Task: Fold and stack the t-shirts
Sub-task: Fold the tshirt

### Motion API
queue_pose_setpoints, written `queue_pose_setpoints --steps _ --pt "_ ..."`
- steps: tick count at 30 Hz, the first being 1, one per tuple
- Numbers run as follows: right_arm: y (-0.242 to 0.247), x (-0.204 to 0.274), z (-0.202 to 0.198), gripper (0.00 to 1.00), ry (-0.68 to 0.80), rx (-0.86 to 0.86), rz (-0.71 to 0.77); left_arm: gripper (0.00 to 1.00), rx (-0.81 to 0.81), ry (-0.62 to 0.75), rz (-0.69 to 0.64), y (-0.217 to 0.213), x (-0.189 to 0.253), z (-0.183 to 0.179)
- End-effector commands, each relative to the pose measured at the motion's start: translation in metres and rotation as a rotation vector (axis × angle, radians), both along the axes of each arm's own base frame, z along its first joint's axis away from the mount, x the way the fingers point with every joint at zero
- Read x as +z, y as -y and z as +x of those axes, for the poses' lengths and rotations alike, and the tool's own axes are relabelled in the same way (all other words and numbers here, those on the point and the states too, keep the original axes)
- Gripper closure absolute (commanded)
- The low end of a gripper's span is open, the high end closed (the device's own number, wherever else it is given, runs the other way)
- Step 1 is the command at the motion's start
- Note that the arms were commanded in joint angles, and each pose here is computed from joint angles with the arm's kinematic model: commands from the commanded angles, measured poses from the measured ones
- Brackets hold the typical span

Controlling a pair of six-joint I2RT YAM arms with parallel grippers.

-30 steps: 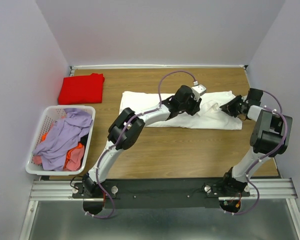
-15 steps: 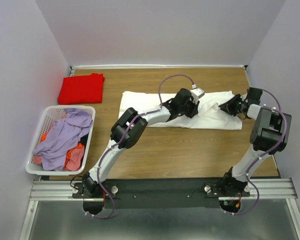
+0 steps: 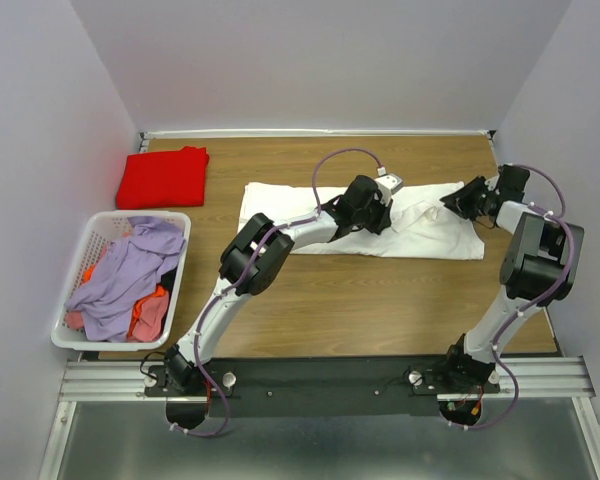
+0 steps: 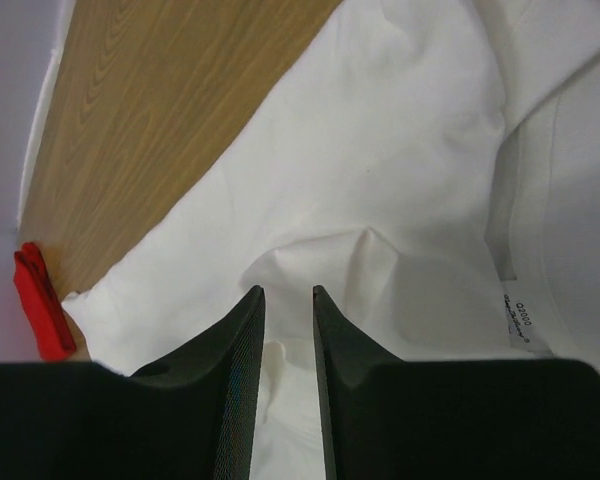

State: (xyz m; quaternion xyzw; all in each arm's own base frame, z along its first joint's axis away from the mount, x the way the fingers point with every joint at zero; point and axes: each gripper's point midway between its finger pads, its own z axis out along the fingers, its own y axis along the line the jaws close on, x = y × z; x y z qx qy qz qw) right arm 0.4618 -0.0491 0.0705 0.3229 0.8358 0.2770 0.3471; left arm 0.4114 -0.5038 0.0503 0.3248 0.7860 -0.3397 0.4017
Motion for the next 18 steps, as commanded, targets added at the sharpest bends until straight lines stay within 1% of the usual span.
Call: queue_pose_setpoints --steps 1,9,14,18 --pt "-0.011 -0.016 -0.008 0.65 -0.038 0.032 0.057 0.88 -0.023 -0.03 -0.012 0.0 -0.007 -0.005" --pt "-0.019 -0.036 -0.023 0.65 -0.088 0.051 0.089 0.89 -0.026 -0.049 -0.024 0.0 -0.007 -0.006" --pt "-0.018 -0.034 -0.031 0.65 -0.083 0.05 0.053 0.89 -0.024 -0.054 -0.027 0.0 -0.008 -0.005" --pt "-0.016 -0.02 -0.033 0.65 -0.051 0.047 0.019 0.89 -0.023 -0.054 -0.027 0.0 -0.008 -0.005"
